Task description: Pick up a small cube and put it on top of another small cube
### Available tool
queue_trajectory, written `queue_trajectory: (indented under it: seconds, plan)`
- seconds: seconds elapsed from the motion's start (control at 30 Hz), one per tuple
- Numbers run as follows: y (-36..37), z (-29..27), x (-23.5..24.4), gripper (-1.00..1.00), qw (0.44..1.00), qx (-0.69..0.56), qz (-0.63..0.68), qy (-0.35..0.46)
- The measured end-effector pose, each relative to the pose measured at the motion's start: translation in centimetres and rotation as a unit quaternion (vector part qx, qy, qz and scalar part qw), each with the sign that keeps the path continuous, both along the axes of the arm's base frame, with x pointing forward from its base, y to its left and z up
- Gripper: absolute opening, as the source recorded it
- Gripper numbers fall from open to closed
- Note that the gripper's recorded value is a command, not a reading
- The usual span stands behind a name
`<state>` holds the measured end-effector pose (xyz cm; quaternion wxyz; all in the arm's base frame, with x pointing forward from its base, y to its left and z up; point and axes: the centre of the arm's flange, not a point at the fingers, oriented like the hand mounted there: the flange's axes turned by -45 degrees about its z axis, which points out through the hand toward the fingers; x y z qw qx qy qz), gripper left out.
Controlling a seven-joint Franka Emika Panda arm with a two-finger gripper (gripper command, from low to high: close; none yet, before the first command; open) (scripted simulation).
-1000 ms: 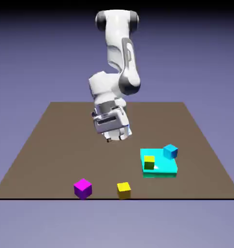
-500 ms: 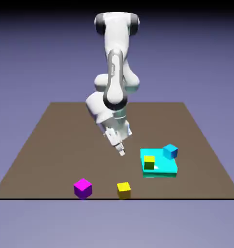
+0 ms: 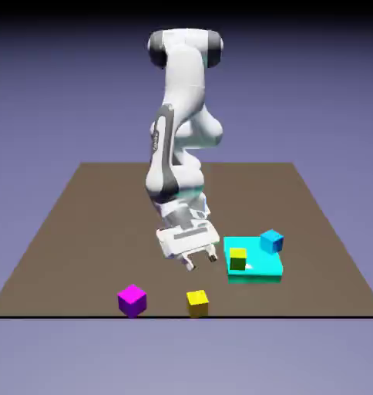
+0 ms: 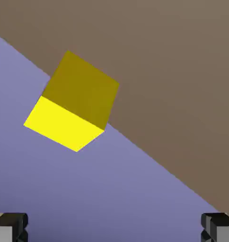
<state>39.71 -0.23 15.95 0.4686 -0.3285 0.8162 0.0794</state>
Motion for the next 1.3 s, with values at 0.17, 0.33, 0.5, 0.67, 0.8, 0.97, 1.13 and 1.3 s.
queue_trajectory:
  seconds: [0.17,0.33,0.5,0.67,0.8,0.97,1.13,1.3]
  plan:
    - [0.2,-2.1,0.3,0.0,0.993,0.053,-0.102,0.004]
    - [0.2,-4.2,0.5,0.0,0.974,0.095,-0.206,0.004]
    - [0.7,-6.6,3.0,0.0,0.972,0.097,-0.212,0.004]
    - [1.1,-8.7,4.8,-1.0,0.972,0.097,-0.212,0.004]
    - [0.4,-5.4,1.8,-1.0,0.972,0.097,-0.213,0.004]
    - [0.1,-2.9,1.5,-1.0,0.979,0.109,-0.172,0.009]
    - [5.0,2.3,0.4,-1.0,0.993,0.111,-0.042,0.002]
    - [11.6,4.9,-5.5,-1.0,0.991,0.113,0.069,0.024]
